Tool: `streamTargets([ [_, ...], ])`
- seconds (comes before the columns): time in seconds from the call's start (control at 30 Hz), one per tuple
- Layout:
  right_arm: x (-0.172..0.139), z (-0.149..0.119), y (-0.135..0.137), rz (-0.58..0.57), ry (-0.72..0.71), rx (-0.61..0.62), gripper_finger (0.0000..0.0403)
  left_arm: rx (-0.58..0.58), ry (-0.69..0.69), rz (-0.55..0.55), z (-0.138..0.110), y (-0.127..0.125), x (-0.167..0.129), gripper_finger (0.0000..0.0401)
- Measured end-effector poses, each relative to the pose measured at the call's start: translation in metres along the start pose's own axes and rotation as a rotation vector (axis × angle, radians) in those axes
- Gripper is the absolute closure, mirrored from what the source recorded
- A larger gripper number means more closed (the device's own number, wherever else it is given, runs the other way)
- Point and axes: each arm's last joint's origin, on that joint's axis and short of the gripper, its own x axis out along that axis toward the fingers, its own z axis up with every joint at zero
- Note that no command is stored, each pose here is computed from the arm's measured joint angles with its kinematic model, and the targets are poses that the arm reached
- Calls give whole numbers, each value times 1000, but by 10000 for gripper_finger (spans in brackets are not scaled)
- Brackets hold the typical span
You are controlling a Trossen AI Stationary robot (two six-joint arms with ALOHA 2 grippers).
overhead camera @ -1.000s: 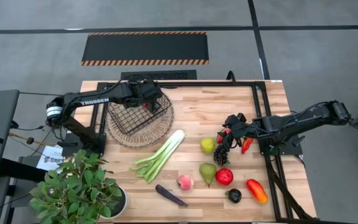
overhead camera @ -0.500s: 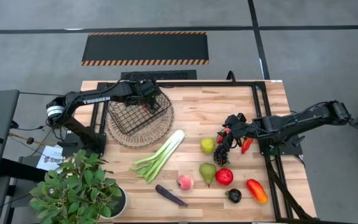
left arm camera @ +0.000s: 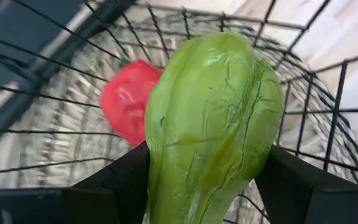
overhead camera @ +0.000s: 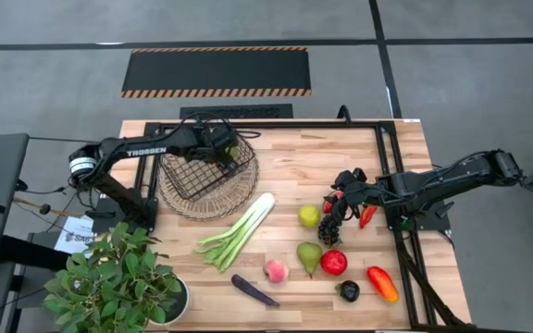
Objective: Build produce basket
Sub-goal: Put the green chayote into the wire basket, then put the green apple into the wire basket
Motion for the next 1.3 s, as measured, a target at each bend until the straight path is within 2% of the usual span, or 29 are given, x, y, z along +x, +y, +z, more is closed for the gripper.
streamTargets([
  [0.33, 0, 0, 0, 0, 0, -8, 148, -37, 15, -73, -3, -3, 4, 177],
  [0.53, 0, 0, 0, 0, 0, -8, 148, -48, 8, -81, -2, -3, 4, 176],
  [0.97, 0, 0, 0, 0, 0, -10, 148, -62, -26, -104, 0, -9, 2, 84],
  [1.13, 0, 0, 0, 0, 0, -8, 148, -42, -55, -110, 4, -10, 0, 74],
  [1.3, 0, 0, 0, 0, 0, -8, 148, -2, -110, -131, 18, -12, -15, 74],
])
